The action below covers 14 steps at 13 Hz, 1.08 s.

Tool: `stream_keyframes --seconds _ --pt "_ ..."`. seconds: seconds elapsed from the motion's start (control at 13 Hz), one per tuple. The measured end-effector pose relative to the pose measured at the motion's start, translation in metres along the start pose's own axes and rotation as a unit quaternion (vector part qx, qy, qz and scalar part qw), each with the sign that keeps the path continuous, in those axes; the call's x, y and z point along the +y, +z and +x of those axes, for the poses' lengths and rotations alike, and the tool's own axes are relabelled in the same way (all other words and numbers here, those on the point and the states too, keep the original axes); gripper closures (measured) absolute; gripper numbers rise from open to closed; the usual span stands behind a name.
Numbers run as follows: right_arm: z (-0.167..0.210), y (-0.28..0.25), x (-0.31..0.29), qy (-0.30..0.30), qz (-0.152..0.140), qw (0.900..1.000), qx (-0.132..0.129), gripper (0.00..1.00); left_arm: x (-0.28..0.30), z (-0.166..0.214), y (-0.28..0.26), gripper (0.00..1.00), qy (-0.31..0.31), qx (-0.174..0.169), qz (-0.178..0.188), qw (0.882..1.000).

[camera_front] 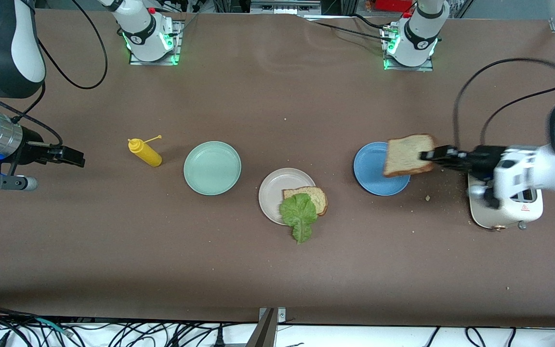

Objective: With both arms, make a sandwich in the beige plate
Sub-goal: 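Carry the toast slice over the lettuce on the beige plate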

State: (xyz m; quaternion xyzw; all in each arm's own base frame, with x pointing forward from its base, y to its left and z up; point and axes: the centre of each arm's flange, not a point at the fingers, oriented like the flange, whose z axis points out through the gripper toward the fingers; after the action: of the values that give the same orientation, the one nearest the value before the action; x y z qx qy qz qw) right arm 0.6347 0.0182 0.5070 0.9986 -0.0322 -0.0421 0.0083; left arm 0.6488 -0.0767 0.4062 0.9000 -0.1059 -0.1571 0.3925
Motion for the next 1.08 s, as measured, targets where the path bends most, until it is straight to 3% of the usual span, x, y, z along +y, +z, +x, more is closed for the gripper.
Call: stream_keyframes --seconds 0.23,0.46,0.77,1.08 --pt "0.0 0.0 0.0 0.0 0.0 1.0 0.0 0.0 0.02 0.032 0.059 0.89 0.007 -0.001 -0.043 0.999" --pt "0.0 0.001 0.0 0.0 0.0 1.0 -0.001 0.0 0.026 0.06 0.11 0.89 0.001 0.023 -0.064 0.998" --pt "0.0 0.001 0.0 0.0 0.0 1.0 -0.001 0.0 0.032 0.085 0.181 0.89 -0.031 0.031 -0.122 0.992" --pt "0.0 0.001 0.0 0.0 0.0 1.0 -0.001 0.0 0.01 0.099 0.21 0.89 -0.066 0.057 -0.131 0.988"
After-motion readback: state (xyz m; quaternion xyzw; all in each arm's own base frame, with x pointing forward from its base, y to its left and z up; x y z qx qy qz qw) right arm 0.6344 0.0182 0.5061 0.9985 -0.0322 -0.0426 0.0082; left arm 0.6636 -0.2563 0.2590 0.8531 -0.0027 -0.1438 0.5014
